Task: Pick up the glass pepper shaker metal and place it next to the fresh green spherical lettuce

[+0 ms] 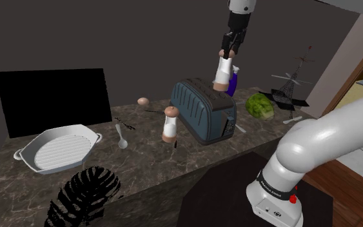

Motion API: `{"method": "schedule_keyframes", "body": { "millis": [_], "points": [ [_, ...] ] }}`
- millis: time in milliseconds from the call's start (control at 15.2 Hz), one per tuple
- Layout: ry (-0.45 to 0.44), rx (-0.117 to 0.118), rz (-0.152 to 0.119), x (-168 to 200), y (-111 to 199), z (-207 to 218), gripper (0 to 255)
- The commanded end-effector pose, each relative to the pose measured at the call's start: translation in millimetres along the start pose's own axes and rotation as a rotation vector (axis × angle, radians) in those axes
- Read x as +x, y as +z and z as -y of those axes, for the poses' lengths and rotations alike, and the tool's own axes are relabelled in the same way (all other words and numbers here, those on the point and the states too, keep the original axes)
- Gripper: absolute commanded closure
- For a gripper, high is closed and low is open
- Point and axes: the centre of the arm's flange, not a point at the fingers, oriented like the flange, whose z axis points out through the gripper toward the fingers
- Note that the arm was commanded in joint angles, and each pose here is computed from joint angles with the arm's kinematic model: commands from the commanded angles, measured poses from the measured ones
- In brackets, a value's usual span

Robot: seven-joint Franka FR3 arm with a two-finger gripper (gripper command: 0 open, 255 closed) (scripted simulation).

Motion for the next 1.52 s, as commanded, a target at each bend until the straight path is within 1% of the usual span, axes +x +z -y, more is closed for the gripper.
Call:
{"method": "schedule_keyframes", "body": {
  "millis": [0, 1254, 1452],
  "points": [
    [-0.001, 0.0, 0.0, -22, 2, -16, 255],
    [-0.001, 0.0, 0.0, -220, 22, -173, 255],
    [-0.001, 0.0, 0.0, -220, 37, -171, 255]
  ]
}}
